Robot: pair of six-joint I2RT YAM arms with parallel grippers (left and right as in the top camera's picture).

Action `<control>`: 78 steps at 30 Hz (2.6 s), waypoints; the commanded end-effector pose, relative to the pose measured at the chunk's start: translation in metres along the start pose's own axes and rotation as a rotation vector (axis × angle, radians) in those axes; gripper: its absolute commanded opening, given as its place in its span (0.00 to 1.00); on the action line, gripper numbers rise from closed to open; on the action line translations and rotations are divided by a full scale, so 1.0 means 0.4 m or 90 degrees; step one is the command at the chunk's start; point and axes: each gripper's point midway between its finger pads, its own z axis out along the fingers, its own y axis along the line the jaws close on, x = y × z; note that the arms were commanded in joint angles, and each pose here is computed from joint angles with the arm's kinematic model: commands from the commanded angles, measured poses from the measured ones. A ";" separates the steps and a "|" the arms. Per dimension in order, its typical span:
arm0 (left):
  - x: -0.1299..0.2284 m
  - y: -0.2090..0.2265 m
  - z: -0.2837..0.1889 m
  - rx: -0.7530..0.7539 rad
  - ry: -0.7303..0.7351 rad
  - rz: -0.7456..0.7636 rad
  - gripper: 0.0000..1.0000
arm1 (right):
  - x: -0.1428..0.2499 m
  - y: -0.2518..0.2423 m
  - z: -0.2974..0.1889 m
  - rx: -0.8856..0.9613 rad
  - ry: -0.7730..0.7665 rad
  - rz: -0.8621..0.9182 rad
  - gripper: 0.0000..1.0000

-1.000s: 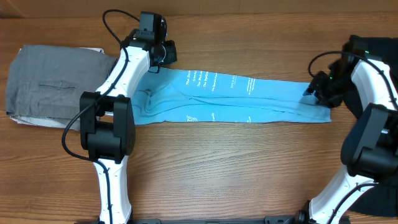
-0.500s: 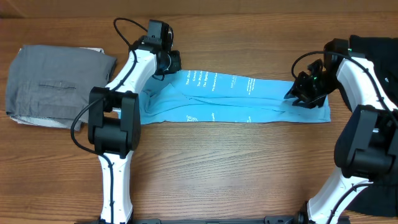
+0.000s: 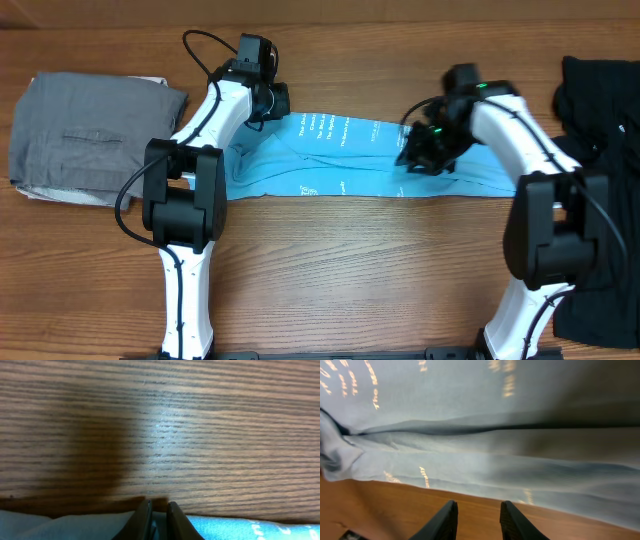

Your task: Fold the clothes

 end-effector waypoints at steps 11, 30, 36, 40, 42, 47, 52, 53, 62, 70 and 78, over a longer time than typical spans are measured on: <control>-0.003 0.001 0.001 -0.011 -0.001 0.014 0.16 | -0.029 0.016 0.095 0.073 -0.113 -0.023 0.32; 0.007 0.005 0.001 -0.014 0.009 0.013 0.20 | -0.073 -0.007 0.089 0.104 -0.169 -0.010 0.45; 0.010 0.006 0.001 -0.015 0.012 0.013 0.21 | -0.072 -0.008 0.090 0.105 -0.168 -0.010 0.45; 0.010 0.006 0.001 -0.015 0.012 0.013 0.22 | -0.068 -0.011 0.090 0.108 -0.163 -0.008 0.41; 0.010 0.006 0.001 -0.015 0.012 0.013 0.22 | -0.067 -0.011 0.090 0.108 -0.163 -0.008 0.40; 0.009 0.006 0.001 -0.015 0.011 0.013 0.24 | -0.077 -0.004 0.089 0.102 -0.173 -0.012 0.35; 0.010 0.006 0.001 -0.015 0.012 0.013 0.24 | -0.080 -0.002 0.088 0.100 -0.176 -0.013 0.27; 0.010 0.006 0.001 -0.016 0.012 0.013 0.24 | -0.080 -0.002 0.088 0.100 -0.176 -0.013 0.24; 0.011 0.007 0.001 -0.016 0.013 0.013 0.25 | -0.080 -0.002 0.088 0.099 -0.176 -0.013 0.12; 0.011 0.007 0.001 -0.016 0.014 0.013 0.27 | -0.097 0.008 0.083 0.091 -0.192 -0.025 0.45; 0.011 0.007 0.001 -0.016 0.013 0.013 0.26 | -0.103 0.002 0.081 0.103 -0.203 -0.026 0.37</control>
